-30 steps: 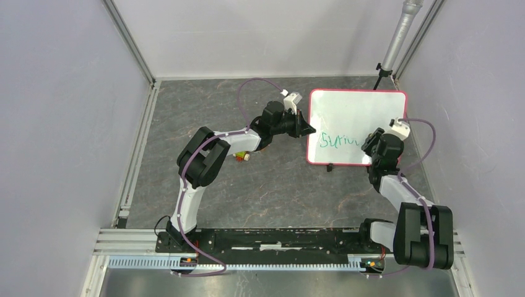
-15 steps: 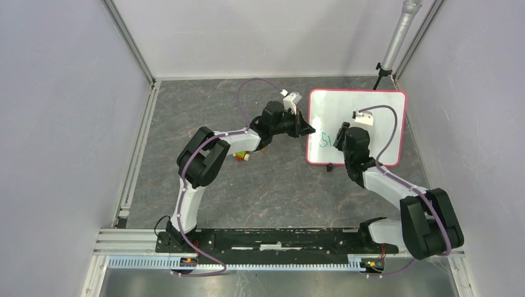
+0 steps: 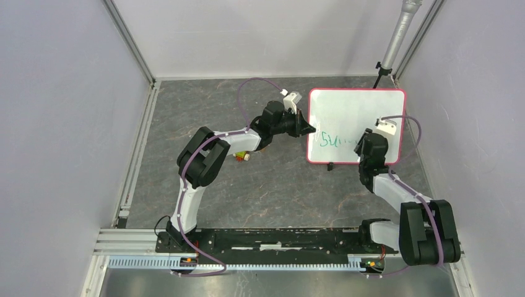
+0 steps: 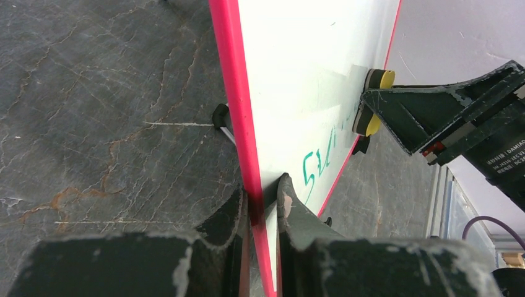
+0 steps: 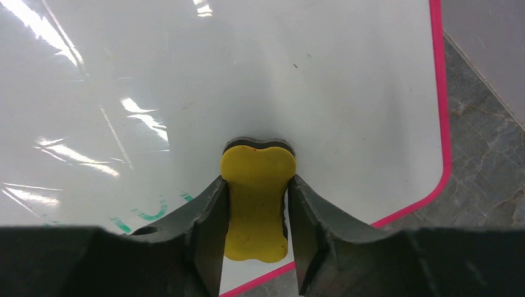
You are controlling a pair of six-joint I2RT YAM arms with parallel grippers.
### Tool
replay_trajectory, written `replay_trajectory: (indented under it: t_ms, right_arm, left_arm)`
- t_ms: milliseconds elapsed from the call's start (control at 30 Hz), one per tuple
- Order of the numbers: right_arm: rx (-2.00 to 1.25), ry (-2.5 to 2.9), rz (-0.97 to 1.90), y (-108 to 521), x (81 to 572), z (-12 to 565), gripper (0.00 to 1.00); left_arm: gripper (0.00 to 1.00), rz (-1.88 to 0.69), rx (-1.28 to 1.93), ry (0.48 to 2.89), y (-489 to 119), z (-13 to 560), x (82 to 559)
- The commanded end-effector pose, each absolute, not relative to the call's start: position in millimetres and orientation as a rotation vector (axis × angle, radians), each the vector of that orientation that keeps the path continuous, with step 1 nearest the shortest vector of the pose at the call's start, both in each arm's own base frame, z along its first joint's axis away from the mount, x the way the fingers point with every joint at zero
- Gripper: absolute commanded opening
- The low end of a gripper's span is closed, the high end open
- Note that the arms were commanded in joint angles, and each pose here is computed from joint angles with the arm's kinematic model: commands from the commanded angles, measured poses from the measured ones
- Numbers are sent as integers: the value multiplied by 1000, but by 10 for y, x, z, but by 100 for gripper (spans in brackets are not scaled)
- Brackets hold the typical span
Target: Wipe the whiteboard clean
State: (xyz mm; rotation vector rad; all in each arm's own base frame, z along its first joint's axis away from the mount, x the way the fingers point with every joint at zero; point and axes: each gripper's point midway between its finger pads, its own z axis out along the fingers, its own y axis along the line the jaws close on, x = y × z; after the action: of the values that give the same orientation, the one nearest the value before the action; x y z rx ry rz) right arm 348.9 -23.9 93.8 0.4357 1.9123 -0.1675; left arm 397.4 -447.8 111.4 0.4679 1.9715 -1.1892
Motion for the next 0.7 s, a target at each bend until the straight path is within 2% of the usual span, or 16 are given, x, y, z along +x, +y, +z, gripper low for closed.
replay_trajectory:
  t_ms: [0, 67, 167, 233, 400, 667]
  right_arm:
    - [378, 2046, -188, -288, 3304, 601, 48]
    - [346, 2036, -119, -184, 3373, 675, 55]
    - [313, 2020, -33, -54, 3420, 798, 72]
    - [307, 2023, -21, -33, 3421, 856, 77]
    - [396, 2037, -5, -219, 3291, 767, 81]
    - [406, 2009, 32, -346, 3269, 802, 75]
  left_arm:
    - [2, -859, 532, 2123, -4142, 351, 4099]
    - [2, -861, 535, 2123, -4146, 348, 4090]
    - [2, -860, 537, 2122, -4145, 348, 4092]
    - [2, -860, 536, 2122, -4147, 350, 4092]
    - [2, -862, 538, 2122, -4149, 350, 4089]
    - [2, -864, 542, 2127, -4156, 341, 4088]
